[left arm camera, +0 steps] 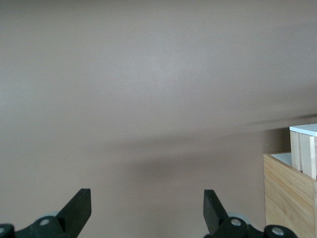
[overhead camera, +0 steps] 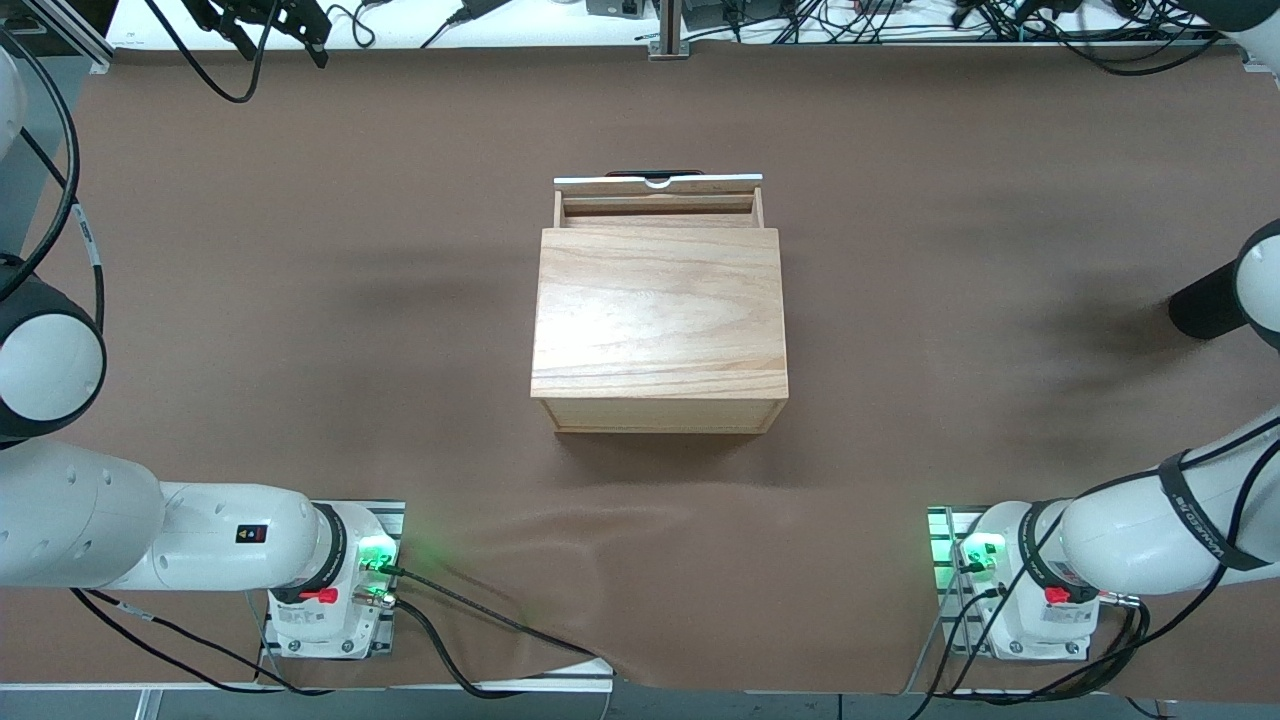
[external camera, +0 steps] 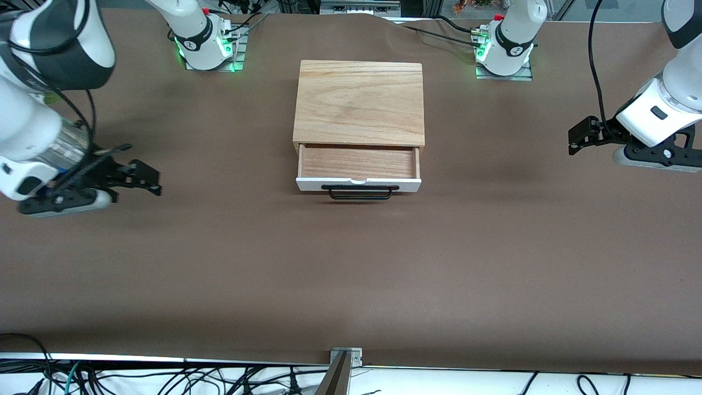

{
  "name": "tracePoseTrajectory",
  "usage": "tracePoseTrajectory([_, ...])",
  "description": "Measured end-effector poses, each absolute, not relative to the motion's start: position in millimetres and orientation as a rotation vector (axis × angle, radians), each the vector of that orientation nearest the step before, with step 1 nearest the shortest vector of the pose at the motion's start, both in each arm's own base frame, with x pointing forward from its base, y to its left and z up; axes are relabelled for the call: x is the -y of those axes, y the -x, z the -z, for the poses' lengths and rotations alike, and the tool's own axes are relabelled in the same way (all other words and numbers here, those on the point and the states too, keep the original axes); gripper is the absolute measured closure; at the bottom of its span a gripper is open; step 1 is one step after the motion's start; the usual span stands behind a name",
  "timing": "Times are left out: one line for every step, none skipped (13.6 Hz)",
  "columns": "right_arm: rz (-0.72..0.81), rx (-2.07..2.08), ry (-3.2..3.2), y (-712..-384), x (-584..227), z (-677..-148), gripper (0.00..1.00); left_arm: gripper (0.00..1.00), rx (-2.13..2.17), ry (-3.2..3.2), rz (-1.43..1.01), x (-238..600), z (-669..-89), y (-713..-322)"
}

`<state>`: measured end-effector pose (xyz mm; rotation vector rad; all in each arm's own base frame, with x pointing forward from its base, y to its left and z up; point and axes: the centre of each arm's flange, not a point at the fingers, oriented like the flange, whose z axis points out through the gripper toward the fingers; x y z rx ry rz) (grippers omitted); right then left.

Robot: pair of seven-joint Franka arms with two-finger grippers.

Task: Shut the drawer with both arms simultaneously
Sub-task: 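Move both grippers toward the white drawer front from either side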

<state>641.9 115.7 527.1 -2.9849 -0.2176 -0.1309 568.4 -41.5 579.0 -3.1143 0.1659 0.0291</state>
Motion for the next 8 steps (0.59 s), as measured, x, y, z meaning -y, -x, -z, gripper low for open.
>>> tracePoseTrajectory([0.131,0.224,2.949,-644,-132,-519,0.00,0.00,-0.166,3.114,-0.029,42,-579,-568])
tracePoseTrajectory([0.133,0.226,2.915,-646,-146,-512,0.00,0.00,-0.166,3.114,-0.029,42,-579,-568])
tracePoseTrajectory([0.130,0.223,2.879,-647,-159,-507,0.00,0.00,-0.172,3.114,-0.031,43,-578,-569])
tracePoseTrajectory([0.125,0.216,2.839,-648,-170,-501,0.00,0.00,-0.183,3.114,-0.034,47,-577,-569])
tracePoseTrajectory([0.121,0.208,2.800,-649,-183,-495,0.00,0.00,-0.202,3.114,-0.039,54,-575,-570])
tracePoseTrajectory([0.125,0.203,2.766,-650,-197,-487,0.00,0.00,-0.230,3.115,-0.047,64,-571,-571])
tracePoseTrajectory([0.136,0.207,2.746,-652,-213,-477,0.00,0.00,-0.263,3.123,-0.060,77,-566,-572])
tracePoseTrajectory([0.146,0.219,2.738,-653,-228,-467,0.00,0.00,-0.294,3.148,-0.080,92,-560,-573])
